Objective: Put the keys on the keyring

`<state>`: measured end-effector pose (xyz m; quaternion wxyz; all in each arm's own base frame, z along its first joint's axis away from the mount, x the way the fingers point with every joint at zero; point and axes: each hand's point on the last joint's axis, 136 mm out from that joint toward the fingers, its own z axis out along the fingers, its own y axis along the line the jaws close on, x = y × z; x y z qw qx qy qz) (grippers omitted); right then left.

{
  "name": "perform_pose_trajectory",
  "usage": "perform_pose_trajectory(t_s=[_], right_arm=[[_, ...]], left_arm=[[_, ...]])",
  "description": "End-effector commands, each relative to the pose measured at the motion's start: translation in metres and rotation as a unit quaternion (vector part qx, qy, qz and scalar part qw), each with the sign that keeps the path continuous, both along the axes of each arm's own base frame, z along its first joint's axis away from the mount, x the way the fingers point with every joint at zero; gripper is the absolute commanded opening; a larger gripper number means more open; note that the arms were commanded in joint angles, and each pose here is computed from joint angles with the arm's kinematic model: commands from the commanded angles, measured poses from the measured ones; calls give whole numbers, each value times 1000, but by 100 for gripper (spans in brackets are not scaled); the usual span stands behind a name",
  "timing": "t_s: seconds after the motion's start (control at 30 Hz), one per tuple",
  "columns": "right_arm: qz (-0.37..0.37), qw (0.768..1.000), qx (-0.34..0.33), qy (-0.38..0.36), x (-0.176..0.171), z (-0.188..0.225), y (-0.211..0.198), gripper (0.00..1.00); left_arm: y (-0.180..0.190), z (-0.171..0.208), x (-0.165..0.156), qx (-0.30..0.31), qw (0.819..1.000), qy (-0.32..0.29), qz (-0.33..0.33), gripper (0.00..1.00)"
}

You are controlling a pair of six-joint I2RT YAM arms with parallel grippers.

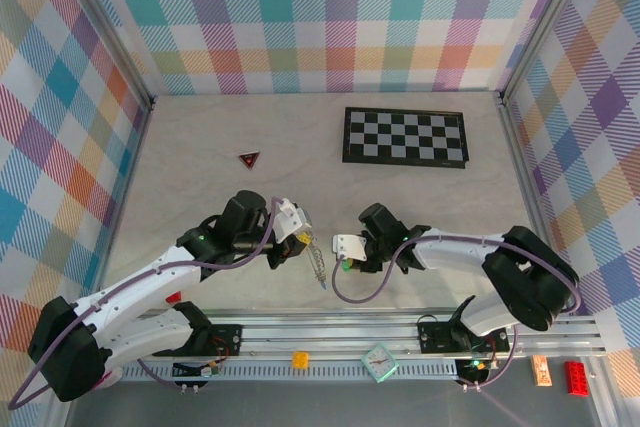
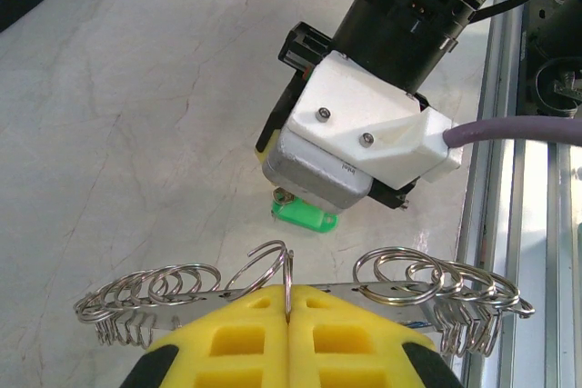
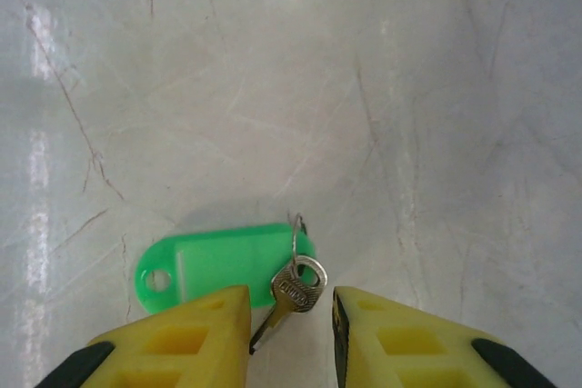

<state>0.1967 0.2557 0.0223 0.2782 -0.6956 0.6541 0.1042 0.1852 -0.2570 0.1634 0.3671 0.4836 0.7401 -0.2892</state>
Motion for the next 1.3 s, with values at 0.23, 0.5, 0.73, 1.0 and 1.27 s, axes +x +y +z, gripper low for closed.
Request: perform_pose_trajectory(t_s=[0.23,0.5,0.73,1.0,1.27], right_arm=[[34,999,11,4,1,12,13,24],[49,998,-3,25,-2,8,15,23],[51,998,-11,28,-1,5,16,20],[52,998,-14,29,1,3,17,14],[44,999,-7,30,3,7,20,1]], left_arm=[[-4,6,3,-14,1000,-17,-1,0],[-3,6,2,-14,1000,-17,-1,0],[-4,7,2,-15,1000,-18,-3,0],[-4,7,1,-15,1000,-16,-4,0],[-3,6,1,-13,1000,-17,-3,0]])
